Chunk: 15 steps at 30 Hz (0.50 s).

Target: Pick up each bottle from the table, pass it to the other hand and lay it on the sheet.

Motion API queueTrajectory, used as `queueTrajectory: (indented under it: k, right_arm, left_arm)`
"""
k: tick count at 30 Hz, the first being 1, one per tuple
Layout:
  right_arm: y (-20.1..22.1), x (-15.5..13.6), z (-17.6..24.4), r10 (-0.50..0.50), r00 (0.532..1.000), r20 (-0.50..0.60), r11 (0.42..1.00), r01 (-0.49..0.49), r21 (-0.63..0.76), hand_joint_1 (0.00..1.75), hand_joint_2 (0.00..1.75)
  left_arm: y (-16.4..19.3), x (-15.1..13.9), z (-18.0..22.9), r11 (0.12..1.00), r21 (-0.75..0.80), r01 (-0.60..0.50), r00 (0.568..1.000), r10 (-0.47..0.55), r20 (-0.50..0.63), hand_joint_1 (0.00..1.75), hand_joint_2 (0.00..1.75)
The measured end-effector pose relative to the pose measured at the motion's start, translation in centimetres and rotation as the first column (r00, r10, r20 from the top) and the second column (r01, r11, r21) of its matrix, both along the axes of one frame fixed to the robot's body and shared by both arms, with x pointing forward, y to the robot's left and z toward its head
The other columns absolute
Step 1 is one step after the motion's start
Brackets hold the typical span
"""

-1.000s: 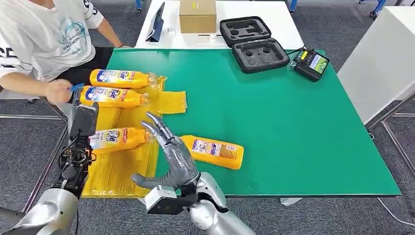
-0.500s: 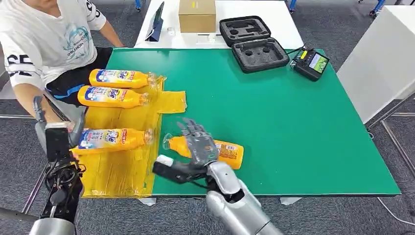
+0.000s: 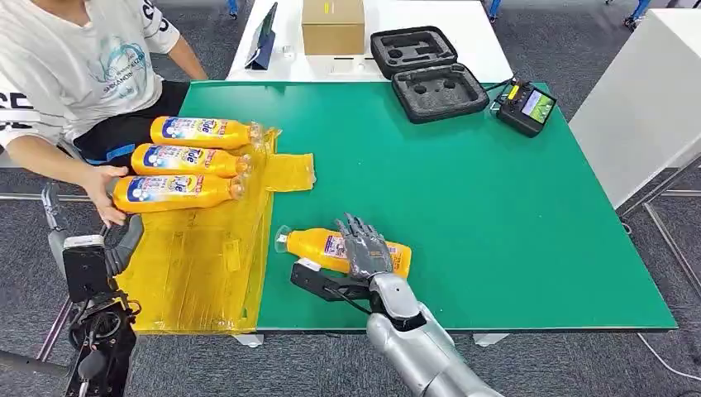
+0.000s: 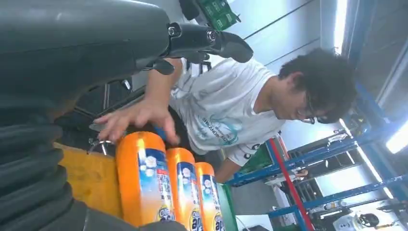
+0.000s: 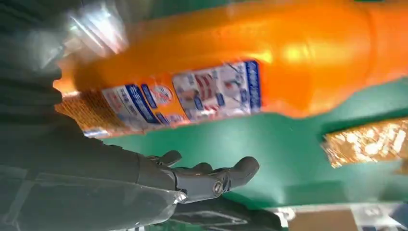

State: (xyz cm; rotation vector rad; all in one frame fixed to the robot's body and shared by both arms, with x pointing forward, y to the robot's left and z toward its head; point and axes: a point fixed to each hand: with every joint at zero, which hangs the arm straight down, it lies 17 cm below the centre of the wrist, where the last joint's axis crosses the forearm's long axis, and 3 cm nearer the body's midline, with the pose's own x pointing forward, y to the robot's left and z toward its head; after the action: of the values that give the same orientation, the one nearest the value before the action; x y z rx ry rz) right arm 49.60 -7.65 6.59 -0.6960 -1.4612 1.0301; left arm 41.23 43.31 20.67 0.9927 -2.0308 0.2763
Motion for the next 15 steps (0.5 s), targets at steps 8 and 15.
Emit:
queueTrajectory:
  k: [8, 15]
  right_arm:
    - [-0.9, 0.2, -1.8, -0.029, 0.998, -0.049, 0.998, 0.027, -0.050, 0.00, 1.75]
    - [-1.5, 0.4, -2.4, -0.056, 0.996, -0.068, 0.996, 0.051, -0.071, 0.00, 1.75]
  left_arm:
    - [-0.3, 0.0, 0.1, 1.000, -0.002, 0.001, 1.000, -0.001, 0.004, 0.00, 1.75]
    - [-0.4, -0.1, 0.0, 1.000, -0.006, 0.000, 1.000, 0.000, 0.002, 0.00, 1.75]
